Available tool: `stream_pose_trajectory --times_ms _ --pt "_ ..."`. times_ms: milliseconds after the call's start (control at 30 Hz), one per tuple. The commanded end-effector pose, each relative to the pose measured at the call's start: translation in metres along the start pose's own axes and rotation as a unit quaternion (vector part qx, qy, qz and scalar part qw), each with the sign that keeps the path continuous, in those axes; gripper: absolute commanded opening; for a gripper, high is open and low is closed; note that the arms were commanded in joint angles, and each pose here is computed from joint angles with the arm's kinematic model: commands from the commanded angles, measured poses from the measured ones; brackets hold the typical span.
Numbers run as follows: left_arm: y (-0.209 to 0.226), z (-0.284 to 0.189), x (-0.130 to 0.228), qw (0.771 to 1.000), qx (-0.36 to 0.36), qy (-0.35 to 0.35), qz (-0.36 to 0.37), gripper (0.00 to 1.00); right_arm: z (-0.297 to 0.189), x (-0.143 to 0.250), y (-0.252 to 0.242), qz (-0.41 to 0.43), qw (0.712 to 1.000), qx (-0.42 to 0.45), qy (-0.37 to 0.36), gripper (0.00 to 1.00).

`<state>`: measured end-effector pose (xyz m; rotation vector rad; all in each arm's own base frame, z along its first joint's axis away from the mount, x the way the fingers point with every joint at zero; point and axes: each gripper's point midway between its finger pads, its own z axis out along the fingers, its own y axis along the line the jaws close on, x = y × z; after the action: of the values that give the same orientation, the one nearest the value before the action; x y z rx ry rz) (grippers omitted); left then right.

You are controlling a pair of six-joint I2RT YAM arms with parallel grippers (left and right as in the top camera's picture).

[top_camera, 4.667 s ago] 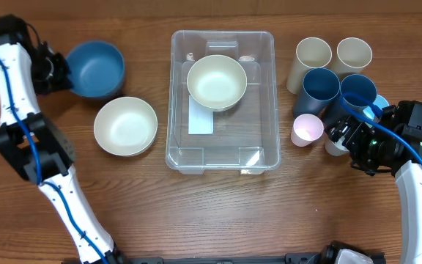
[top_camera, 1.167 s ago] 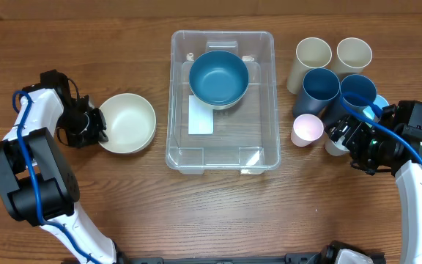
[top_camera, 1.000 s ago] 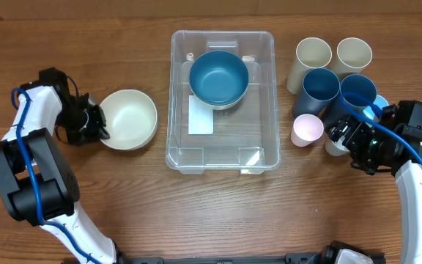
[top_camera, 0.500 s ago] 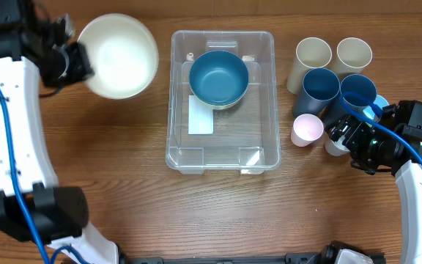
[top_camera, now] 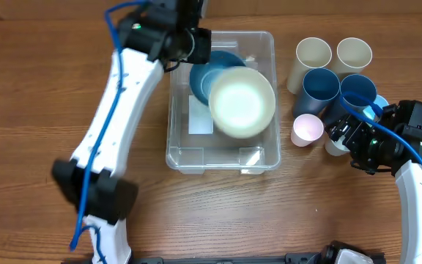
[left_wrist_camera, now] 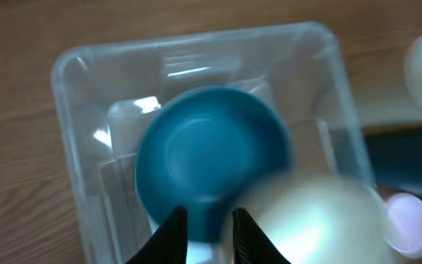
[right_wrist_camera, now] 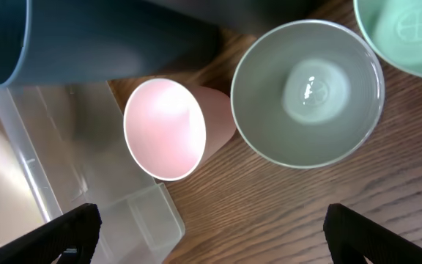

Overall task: Pack container
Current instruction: 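Lift the cream bowl and lower it into the bin, then push the cream bowl onto the blue bowl stack with the left gripper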

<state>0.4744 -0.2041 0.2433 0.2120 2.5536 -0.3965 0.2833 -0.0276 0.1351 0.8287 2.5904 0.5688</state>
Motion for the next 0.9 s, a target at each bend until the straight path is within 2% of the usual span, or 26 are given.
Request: stream_pose_trajectory --times_ms 0,100,233,333,533,667,867 --pt "0.024 0.049 0.003 0.998 -0.009 0.023 -0.058 0.19 -0.006 -0.006 0.006 -0.003 1.000 -0.008 -0.009 1.00" --pt "0.031 0.067 0.004 0.996 0.016 0.036 -0.083 0.15 -0.006 -0.004 0.005 0.000 1.000 -0.006 -0.005 1.00" --pt "0.036 0.068 0.006 0.995 0.018 0.041 -0.087 0.14 -0.006 -0.003 0.004 0.000 1.000 -0.005 -0.004 1.00" --pt "0.023 0.060 0.015 0.994 0.042 0.062 -0.075 0.24 -0.006 -0.003 0.004 0.001 1.000 -0.005 -0.002 1.00" --pt "-0.001 0.030 0.035 0.994 0.052 0.094 -0.029 0.36 -0.006 -0.002 0.004 0.001 1.000 -0.004 -0.002 1.00" --pt "-0.015 0.017 0.050 0.992 0.047 0.113 0.024 0.54 -0.006 -0.002 0.004 0.001 1.000 -0.004 -0.002 1.00" --pt "-0.024 0.014 0.078 0.984 0.029 0.160 0.079 0.56 -0.006 -0.001 0.004 0.002 1.000 -0.004 0.000 1.00"
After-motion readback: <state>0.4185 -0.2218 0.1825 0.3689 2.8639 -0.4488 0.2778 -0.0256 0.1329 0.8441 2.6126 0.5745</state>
